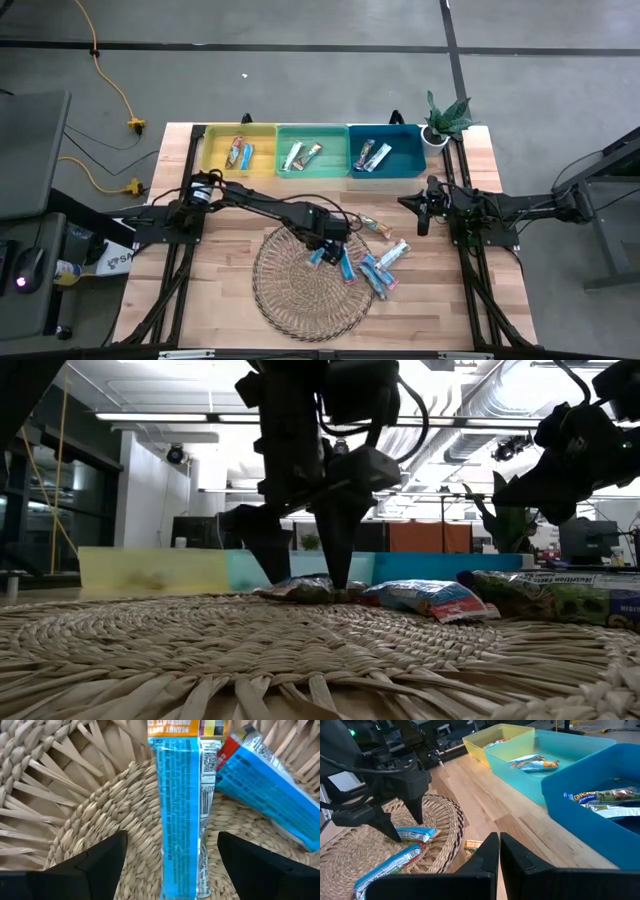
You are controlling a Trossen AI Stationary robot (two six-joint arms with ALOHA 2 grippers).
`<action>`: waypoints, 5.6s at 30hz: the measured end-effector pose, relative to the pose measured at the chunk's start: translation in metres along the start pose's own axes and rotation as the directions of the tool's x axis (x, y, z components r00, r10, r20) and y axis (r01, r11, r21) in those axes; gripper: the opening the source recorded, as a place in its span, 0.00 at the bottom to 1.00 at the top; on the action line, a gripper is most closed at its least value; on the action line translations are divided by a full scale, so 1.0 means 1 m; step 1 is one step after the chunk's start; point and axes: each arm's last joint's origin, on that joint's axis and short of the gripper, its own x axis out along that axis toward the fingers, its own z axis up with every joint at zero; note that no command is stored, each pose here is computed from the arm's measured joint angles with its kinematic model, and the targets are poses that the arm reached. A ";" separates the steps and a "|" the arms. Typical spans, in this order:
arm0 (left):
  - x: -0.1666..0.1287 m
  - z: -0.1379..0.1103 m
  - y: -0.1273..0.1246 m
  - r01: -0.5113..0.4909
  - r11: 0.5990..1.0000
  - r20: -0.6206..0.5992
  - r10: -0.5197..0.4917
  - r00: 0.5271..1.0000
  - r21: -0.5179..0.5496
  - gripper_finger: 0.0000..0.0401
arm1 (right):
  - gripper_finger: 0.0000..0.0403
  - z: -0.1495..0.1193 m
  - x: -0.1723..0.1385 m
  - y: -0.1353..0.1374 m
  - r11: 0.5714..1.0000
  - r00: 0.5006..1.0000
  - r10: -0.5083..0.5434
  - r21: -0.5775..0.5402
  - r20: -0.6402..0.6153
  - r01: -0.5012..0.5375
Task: Pick and place Granola Bars by type
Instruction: Put the yellow granola bar into the green bin
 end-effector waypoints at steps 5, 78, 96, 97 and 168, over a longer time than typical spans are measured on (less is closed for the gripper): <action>0.003 0.000 -0.001 0.014 1.000 -0.016 -0.014 1.000 -0.005 0.77 | 0.00 0.000 0.000 0.000 1.000 1.000 0.000 0.000 0.000 0.000; -0.007 0.002 -0.009 0.081 0.996 -0.035 -0.080 0.996 0.025 0.18 | 0.00 0.000 0.000 0.000 1.000 1.000 0.000 0.000 0.001 0.000; -0.141 0.021 -0.039 0.068 0.914 0.292 -0.198 0.936 0.400 0.18 | 0.00 0.000 0.000 0.000 1.000 1.000 0.000 0.000 0.001 0.000; -0.150 0.019 -0.038 0.070 0.904 0.310 -0.217 0.926 0.422 0.18 | 0.00 0.000 0.000 0.000 1.000 1.000 0.000 0.000 0.000 0.000; -0.192 0.136 0.177 -0.081 0.946 0.666 0.281 0.691 -0.315 0.18 | 0.00 0.000 0.000 0.000 1.000 1.000 -0.001 0.000 0.000 0.001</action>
